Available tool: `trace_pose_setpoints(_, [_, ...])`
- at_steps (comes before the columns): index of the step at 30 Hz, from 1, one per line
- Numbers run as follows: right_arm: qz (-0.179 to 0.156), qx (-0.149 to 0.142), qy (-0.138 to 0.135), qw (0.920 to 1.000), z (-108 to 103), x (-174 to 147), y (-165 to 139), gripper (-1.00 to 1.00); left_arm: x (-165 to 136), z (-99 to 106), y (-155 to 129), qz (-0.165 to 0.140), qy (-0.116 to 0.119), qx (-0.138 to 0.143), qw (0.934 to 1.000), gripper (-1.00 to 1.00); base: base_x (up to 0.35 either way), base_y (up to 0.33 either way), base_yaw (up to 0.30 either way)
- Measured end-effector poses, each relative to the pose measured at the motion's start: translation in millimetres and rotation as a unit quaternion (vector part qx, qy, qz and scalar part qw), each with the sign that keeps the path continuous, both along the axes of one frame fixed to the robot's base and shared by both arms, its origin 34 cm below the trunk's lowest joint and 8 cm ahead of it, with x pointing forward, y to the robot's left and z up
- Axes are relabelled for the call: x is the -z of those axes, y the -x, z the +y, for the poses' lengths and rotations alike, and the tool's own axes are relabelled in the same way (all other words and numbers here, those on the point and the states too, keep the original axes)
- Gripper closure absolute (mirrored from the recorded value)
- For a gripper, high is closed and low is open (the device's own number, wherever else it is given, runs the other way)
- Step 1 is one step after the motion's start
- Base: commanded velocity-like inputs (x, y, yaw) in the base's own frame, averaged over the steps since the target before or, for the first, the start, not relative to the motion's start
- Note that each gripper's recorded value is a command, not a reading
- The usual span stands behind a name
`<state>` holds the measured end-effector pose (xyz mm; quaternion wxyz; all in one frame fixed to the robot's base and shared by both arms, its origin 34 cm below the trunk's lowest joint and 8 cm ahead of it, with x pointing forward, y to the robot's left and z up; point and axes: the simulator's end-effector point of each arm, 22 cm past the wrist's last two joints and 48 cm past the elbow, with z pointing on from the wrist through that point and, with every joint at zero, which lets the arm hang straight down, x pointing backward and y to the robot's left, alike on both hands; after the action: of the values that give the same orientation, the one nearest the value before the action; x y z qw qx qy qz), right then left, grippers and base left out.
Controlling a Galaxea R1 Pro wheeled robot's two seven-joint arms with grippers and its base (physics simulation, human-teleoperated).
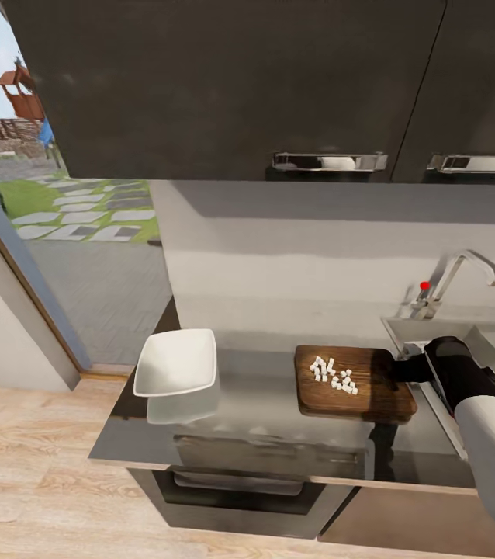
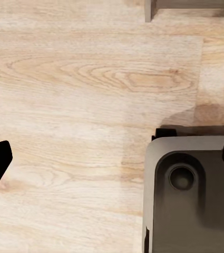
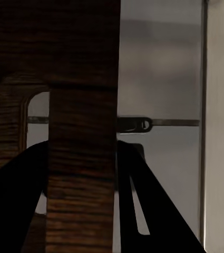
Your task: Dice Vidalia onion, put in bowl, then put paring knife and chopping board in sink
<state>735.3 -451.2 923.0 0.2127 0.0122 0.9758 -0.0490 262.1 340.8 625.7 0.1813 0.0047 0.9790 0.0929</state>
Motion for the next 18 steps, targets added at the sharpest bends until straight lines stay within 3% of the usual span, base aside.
trace_pose_setpoints(18, [-0.015,-0.001,-0.002,0.9999,2,-18,-3,1.00,-4,0,-11,-0.014,0.000,0.000,0.9999,-1.00,0.000,0.000,0.000])
